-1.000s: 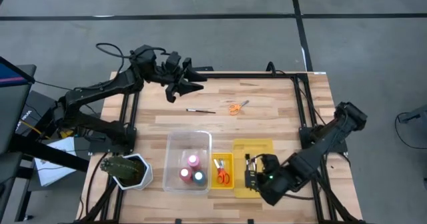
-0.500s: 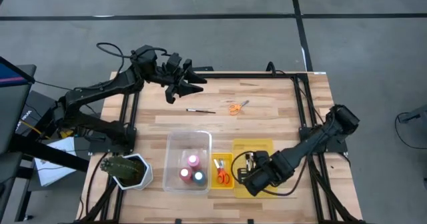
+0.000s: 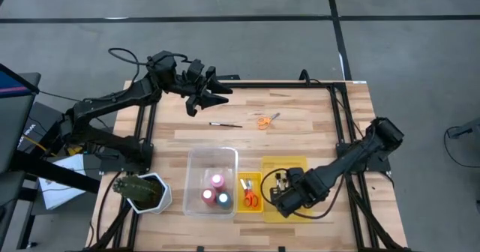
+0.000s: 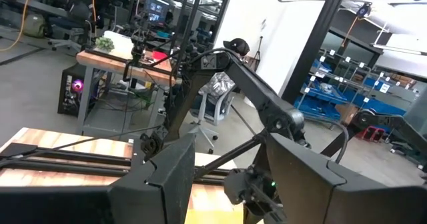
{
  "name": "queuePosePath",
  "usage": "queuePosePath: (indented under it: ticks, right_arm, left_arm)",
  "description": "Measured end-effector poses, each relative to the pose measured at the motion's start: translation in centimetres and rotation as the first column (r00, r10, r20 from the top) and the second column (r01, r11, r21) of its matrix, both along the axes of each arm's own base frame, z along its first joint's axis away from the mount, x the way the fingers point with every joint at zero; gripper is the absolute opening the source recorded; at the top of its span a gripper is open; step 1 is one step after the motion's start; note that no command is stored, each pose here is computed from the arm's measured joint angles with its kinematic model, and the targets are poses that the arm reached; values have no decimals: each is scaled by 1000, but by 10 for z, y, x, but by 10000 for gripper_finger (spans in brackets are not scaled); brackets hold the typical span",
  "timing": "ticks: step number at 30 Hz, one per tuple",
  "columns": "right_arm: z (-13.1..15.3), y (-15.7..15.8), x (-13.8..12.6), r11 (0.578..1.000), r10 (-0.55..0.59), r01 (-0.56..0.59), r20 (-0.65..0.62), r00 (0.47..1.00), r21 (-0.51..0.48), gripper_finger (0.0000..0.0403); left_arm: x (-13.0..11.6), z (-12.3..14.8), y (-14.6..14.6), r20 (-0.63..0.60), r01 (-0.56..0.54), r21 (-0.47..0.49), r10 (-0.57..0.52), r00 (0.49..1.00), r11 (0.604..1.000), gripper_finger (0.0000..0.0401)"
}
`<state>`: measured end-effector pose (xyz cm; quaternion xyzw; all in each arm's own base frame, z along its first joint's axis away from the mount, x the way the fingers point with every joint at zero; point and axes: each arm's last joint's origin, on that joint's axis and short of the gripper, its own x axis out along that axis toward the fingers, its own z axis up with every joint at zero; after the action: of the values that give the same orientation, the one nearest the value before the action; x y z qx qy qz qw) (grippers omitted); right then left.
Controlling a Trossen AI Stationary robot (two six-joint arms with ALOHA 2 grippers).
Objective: Pick & Place Paint Supplies
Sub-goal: Put the black paint brush into the right yellow bin
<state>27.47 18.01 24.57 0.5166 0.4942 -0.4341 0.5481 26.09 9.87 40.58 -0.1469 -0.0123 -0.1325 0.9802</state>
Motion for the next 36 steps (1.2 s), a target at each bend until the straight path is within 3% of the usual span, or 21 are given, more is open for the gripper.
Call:
queuePosePath:
  ticks: [5, 17, 36]
  right_arm:
    - [-31, -13, 1, 999, -32, 32, -10, 999, 22, 0]
    - [-65, -24, -1, 997, -67, 66, 18, 998, 38, 0]
    - [-68, -8, -8, 996, -50, 48, 19, 999, 68, 0]
  left_arm:
    - [0, 0, 0, 0, 0, 0, 0, 1000, 1000, 182]
    - [0, 0, 0, 0, 0, 0, 0, 1000, 1000, 182]
    - [0, 0, 0, 3, -2, 20, 2, 1000, 1000, 182]
